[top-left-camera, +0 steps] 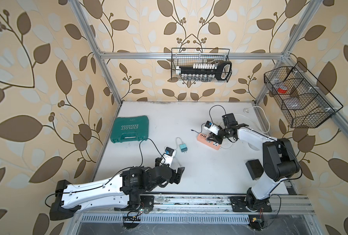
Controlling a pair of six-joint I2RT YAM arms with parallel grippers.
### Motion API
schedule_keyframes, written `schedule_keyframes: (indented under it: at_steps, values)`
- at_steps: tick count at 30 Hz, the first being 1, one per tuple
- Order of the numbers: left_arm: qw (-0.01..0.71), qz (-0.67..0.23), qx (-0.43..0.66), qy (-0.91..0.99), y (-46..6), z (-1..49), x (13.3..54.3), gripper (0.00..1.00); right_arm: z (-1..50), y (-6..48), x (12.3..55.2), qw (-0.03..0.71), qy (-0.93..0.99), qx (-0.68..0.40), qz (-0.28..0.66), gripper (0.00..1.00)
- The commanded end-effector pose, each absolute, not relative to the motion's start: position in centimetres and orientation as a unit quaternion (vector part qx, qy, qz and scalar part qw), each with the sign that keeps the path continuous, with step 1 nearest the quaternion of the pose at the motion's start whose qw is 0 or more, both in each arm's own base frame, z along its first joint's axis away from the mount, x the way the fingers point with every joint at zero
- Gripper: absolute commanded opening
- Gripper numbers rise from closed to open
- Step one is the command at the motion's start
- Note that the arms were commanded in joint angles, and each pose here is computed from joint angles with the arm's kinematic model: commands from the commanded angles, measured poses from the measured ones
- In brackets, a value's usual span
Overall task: Charge the bluetooth headset
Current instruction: Insert the plug into the socket.
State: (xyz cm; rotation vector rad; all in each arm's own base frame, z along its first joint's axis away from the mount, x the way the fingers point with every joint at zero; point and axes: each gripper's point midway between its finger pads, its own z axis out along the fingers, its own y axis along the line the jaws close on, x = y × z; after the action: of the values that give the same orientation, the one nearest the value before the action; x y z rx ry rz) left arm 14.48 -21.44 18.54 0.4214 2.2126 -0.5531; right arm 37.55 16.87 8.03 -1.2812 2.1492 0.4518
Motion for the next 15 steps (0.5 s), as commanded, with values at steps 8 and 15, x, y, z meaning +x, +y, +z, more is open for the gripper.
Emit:
schedule_keyframes:
  at_steps: [8,15]
  values:
    - [0.402,-0.221,0.162,0.874,-21.2,18.4,14.4,0.98,6.5,16.4,37.3,0.280,0.806,-0.499,0.153,0.13]
    - [0.404,-0.220,0.162,0.873,-20.9,18.4,14.4,0.98,5.4,15.8,37.5,0.282,0.800,-0.515,0.125,0.12]
